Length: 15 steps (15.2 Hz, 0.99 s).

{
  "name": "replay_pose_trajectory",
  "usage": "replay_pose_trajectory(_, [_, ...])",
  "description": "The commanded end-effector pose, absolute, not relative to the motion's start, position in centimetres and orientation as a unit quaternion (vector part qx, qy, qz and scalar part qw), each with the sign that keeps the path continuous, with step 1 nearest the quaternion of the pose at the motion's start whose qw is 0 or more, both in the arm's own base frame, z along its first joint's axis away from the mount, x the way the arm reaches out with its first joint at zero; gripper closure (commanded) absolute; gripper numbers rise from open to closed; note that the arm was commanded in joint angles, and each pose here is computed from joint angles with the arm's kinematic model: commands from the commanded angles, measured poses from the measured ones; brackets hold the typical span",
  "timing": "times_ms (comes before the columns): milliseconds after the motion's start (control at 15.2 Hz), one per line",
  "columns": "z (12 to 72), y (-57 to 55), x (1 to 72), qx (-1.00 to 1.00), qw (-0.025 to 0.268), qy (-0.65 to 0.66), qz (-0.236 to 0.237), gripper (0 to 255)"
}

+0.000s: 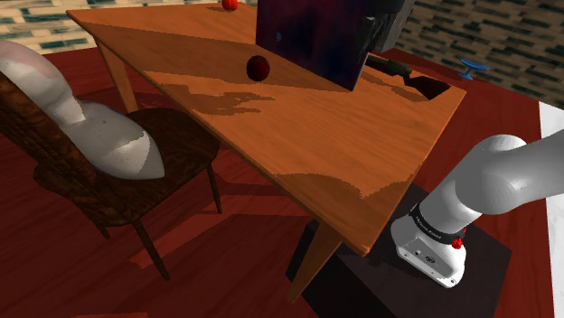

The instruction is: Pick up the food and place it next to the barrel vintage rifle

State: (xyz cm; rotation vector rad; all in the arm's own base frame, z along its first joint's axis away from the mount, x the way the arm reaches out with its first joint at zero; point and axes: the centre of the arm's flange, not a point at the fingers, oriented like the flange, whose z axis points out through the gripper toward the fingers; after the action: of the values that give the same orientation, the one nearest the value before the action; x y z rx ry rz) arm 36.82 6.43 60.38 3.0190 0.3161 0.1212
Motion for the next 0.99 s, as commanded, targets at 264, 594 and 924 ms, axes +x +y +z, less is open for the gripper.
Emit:
replay_pose_trajectory(264, [58.4, 11.6, 43.3, 0.984, 0.11, 0.135, 0.044, 0])
replay_pose_trajectory(594, [56.6, 16.0, 48.6, 0.973, 0.158, 0.16, 0.047, 0])
replay_pose_trajectory(924, [54.4, 20.5, 53.6, 0.96, 0.206, 0.184, 0.05, 0])
